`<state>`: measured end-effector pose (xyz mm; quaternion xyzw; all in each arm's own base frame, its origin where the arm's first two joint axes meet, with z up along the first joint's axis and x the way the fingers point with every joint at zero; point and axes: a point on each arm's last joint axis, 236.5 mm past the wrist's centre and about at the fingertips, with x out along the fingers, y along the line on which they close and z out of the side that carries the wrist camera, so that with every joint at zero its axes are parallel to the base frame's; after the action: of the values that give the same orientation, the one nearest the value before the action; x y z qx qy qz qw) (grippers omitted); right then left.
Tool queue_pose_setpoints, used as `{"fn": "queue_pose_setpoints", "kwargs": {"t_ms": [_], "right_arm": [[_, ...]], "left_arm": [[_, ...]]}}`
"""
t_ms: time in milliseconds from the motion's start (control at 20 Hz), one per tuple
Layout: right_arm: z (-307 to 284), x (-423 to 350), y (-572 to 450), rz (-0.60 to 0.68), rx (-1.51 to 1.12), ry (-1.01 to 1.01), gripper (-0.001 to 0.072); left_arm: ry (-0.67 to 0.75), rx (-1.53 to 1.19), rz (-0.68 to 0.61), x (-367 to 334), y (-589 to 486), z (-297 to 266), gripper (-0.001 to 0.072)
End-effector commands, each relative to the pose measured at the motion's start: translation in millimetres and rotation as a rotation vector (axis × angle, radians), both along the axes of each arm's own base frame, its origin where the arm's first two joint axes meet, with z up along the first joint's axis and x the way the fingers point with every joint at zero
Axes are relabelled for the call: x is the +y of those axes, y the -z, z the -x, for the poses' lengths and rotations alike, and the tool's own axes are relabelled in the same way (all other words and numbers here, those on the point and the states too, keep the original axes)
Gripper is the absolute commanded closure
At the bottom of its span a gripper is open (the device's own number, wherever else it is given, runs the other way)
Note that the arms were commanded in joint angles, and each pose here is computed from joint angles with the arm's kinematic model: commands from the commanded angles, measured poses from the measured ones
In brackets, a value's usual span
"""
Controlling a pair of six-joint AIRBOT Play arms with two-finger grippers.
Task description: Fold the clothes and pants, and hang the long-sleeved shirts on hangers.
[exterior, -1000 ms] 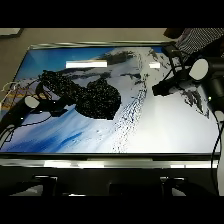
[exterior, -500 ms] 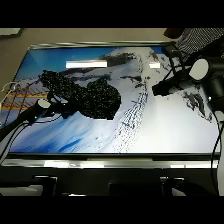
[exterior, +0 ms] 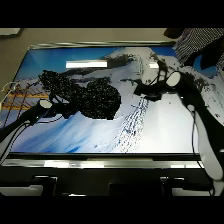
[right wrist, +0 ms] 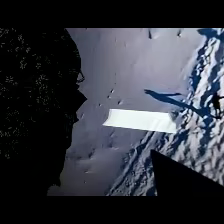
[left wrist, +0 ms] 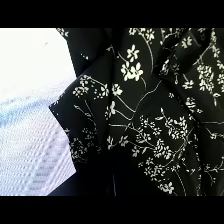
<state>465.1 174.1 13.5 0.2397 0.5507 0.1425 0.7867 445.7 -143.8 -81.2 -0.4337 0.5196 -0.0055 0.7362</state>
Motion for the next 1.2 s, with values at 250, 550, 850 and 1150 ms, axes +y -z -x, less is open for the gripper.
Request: {"fn": "queue_pose_setpoints", "kwargs": {"t_ms": [250,550,850,1150], "right_arm": [[-26,83,76,-0.476,0.117,0.018,0.0193],[-25,107,82,-0.437,0.069,-0.008,0.0578],[-43,77,-15,-0.437,-0.129,-0.063,0.0682],[-24,-5,-269,-0.39,-0.664,-0.027,0.0682]], "left_arm": [[0.0,-0.002,-0.002,0,0,0,0.0678],[-0.001,-0.004,-0.002,1,0,-1,0.0678],[0.095,-0.183,-0.027,-7,-73,-31,0.0682],[0.259,-0.651,-0.11,-26,-317,-52,0.0681]]}}
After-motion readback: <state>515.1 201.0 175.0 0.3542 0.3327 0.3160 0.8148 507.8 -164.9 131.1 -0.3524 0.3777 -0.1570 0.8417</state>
